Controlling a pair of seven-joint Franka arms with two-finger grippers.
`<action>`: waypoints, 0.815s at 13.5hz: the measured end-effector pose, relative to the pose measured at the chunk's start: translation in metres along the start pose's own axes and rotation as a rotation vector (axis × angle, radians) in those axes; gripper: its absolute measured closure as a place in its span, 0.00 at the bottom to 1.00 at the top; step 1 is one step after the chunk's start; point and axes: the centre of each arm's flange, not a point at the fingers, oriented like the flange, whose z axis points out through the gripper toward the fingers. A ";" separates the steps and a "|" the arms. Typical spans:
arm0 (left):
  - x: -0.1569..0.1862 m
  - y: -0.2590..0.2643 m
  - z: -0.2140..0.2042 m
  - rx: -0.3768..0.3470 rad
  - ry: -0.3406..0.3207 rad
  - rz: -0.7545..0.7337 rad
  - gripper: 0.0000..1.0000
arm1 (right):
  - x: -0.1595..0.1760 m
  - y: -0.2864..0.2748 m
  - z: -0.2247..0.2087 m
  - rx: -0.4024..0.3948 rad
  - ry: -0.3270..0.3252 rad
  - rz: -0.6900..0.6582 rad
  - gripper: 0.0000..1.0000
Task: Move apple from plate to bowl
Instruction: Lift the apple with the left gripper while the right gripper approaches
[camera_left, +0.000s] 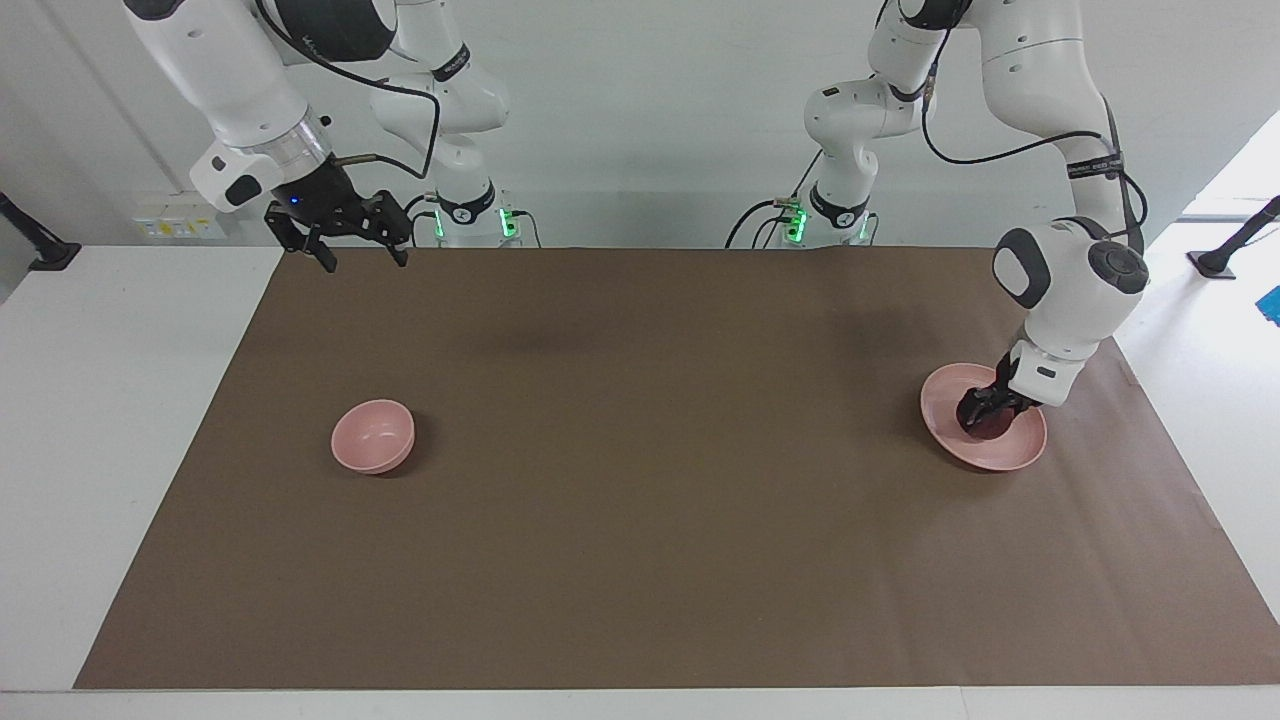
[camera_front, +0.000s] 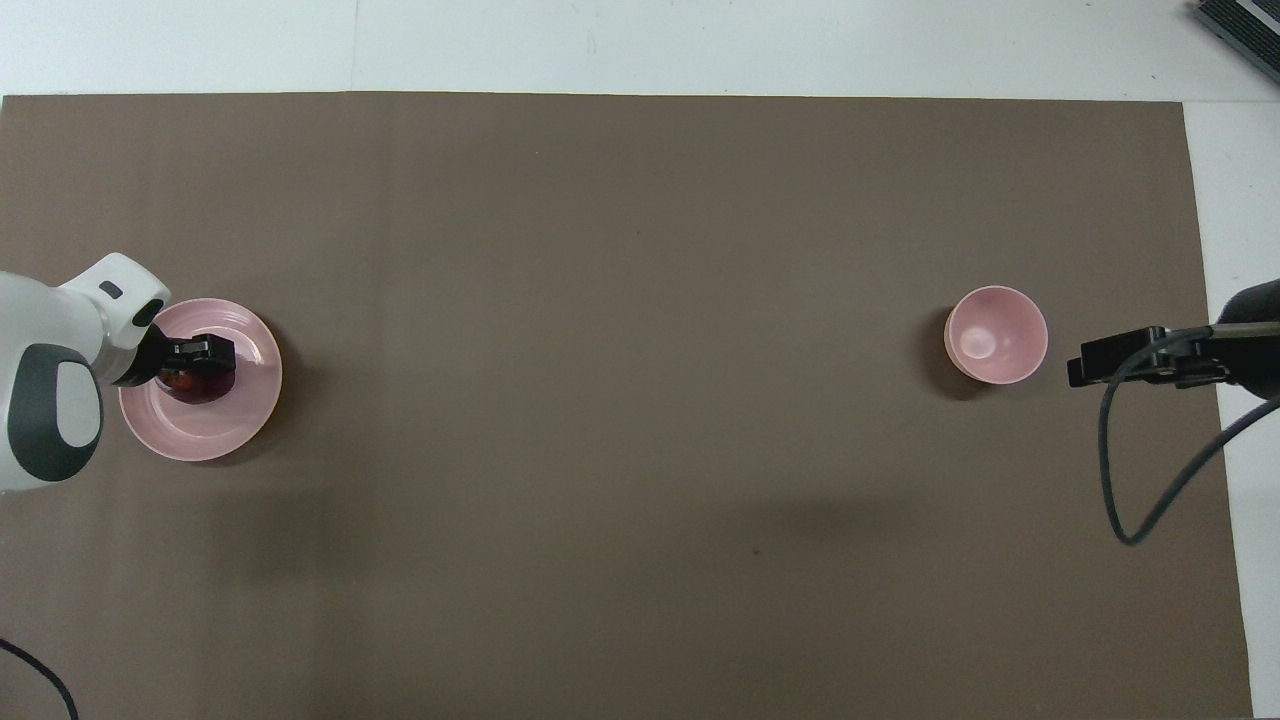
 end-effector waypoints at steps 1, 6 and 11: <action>0.002 0.003 -0.004 -0.001 0.004 -0.001 0.27 | 0.003 -0.004 0.010 0.017 0.004 -0.003 0.00; -0.001 0.057 -0.028 -0.003 -0.035 0.002 0.27 | 0.022 -0.045 0.064 0.130 0.027 0.014 0.00; -0.012 0.146 -0.076 -0.045 -0.114 -0.059 0.27 | 0.048 -0.099 0.128 0.319 -0.007 0.060 0.00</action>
